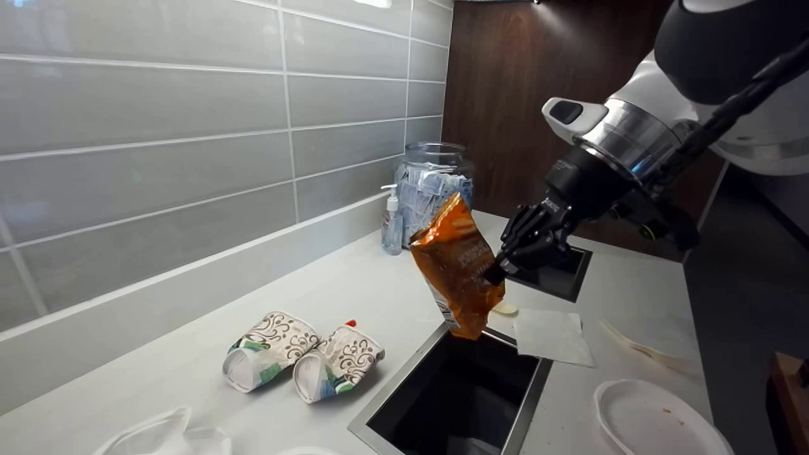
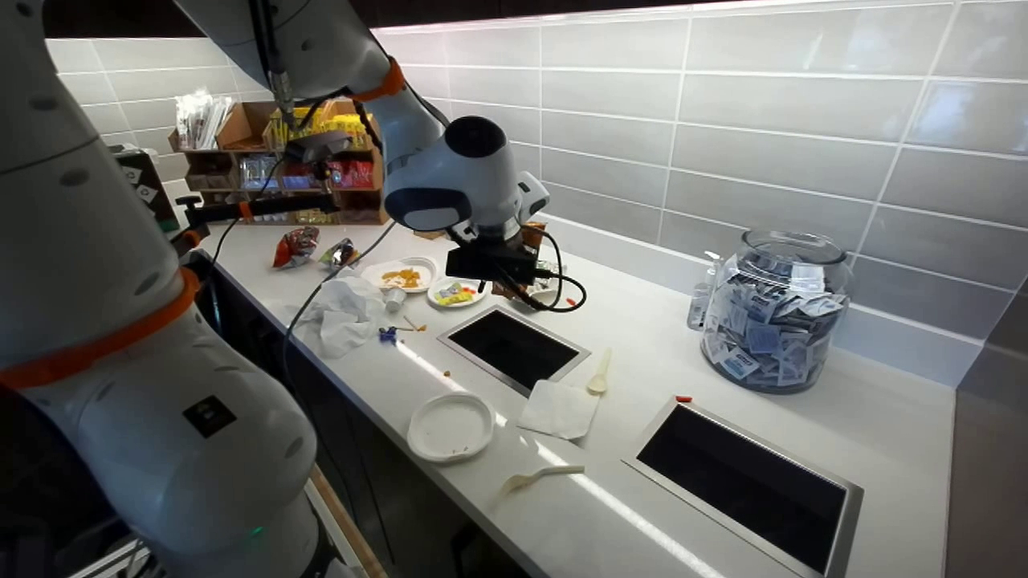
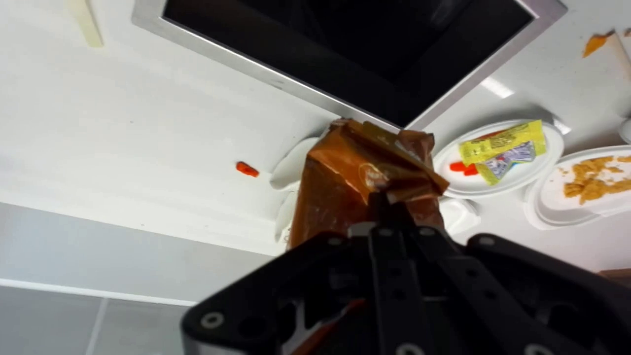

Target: Pour the contents from the orange packet into the left bin

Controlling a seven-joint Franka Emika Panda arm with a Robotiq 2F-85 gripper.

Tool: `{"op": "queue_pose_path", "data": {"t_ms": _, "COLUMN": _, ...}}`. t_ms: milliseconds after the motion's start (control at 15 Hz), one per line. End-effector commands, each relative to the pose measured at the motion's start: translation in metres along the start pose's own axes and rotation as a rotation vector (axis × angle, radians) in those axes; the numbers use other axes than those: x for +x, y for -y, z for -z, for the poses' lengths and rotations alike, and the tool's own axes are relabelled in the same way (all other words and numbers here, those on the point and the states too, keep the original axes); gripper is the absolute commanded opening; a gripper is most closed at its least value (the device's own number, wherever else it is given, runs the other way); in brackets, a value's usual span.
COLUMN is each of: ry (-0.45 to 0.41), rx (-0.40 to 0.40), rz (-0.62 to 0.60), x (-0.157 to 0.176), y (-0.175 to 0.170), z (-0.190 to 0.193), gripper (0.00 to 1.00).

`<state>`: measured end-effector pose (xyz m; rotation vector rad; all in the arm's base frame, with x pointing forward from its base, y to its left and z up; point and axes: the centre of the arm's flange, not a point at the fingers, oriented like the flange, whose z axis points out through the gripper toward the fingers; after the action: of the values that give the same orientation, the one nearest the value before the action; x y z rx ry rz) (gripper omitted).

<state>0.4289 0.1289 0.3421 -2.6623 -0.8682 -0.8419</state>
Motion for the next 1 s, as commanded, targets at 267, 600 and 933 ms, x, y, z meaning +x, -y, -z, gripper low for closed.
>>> {"op": "queue_pose_path", "data": {"t_ms": 267, "ry": -0.020, "rx": 0.002, "rz": 0.039, "x": 0.001, "y": 0.009, "z": 0.007, "gripper": 0.00}}
{"op": "queue_pose_path", "data": {"t_ms": 600, "ry": -0.011, "rx": 0.016, "rz": 0.063, "x": 0.001, "y": 0.011, "z": 0.005, "gripper": 0.00}}
{"op": "queue_pose_path", "data": {"t_ms": 933, "ry": 0.125, "rx": -0.118, "rz": 0.011, "x": -0.013, "y": 0.004, "z": -0.009, "gripper": 0.00}}
